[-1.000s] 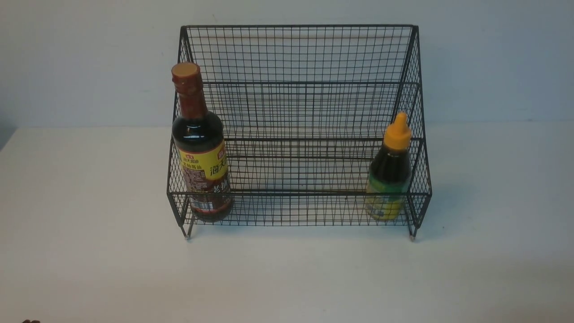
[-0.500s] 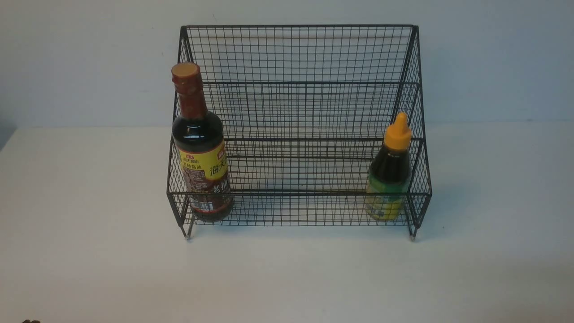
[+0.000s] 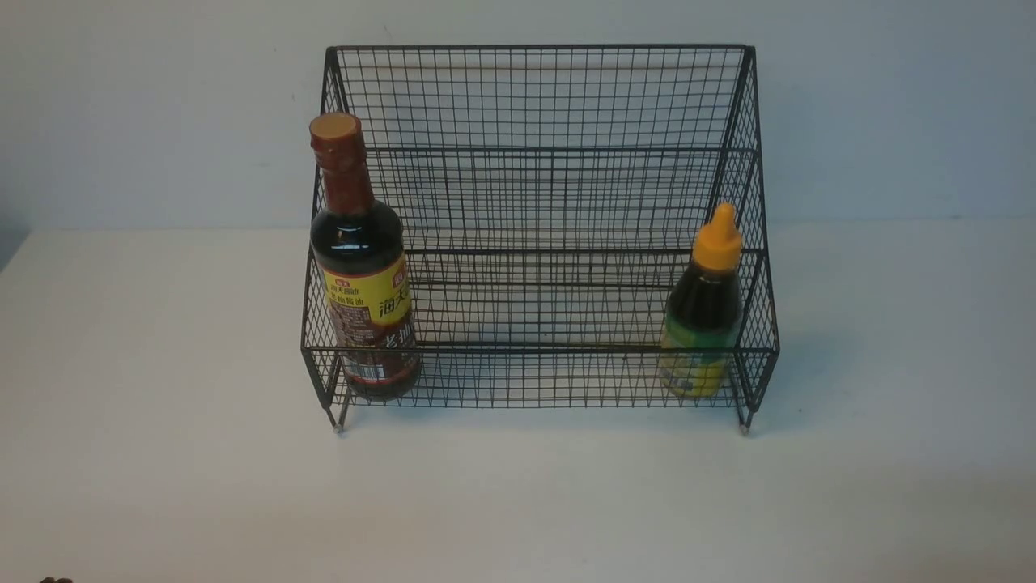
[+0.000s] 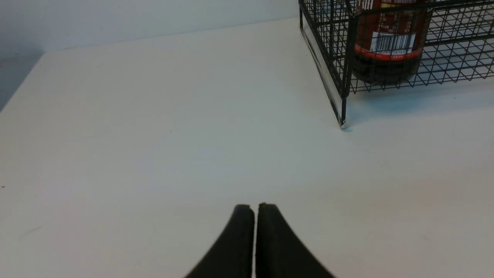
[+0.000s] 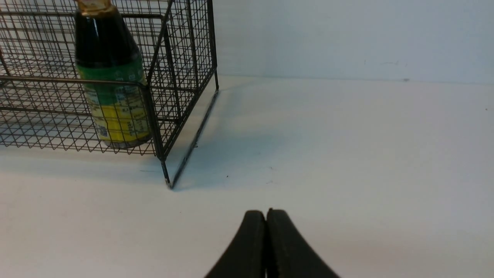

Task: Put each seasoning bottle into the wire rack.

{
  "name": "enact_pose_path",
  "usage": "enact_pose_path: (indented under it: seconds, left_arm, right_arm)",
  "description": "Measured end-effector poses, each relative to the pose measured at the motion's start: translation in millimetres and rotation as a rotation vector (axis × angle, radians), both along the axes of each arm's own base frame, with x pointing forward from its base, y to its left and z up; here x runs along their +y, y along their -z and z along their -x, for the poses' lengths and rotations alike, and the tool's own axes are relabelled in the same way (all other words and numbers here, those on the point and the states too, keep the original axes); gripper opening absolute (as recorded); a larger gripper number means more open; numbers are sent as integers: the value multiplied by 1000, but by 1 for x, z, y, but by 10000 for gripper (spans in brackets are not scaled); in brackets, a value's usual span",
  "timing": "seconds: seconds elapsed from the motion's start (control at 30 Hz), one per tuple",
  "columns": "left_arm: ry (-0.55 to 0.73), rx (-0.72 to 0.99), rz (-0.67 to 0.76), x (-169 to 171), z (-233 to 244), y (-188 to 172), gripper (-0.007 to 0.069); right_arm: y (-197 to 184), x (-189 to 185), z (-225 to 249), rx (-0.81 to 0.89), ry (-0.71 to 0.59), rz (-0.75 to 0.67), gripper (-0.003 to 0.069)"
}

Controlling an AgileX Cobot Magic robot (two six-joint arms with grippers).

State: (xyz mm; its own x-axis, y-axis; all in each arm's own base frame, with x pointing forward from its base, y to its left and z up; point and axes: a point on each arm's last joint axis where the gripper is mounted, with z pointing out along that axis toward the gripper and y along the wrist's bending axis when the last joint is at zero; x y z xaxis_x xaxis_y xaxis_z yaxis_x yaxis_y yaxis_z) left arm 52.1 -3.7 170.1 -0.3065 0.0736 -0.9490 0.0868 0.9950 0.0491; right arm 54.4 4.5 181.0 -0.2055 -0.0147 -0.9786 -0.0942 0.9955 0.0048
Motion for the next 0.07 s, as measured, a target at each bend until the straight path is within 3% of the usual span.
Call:
enact_pose_path:
  seconds: [0.07]
  left_arm:
    - [0, 0, 0, 0, 0, 0, -5]
  right_arm:
    - [0, 0, 0, 0, 0, 0, -15]
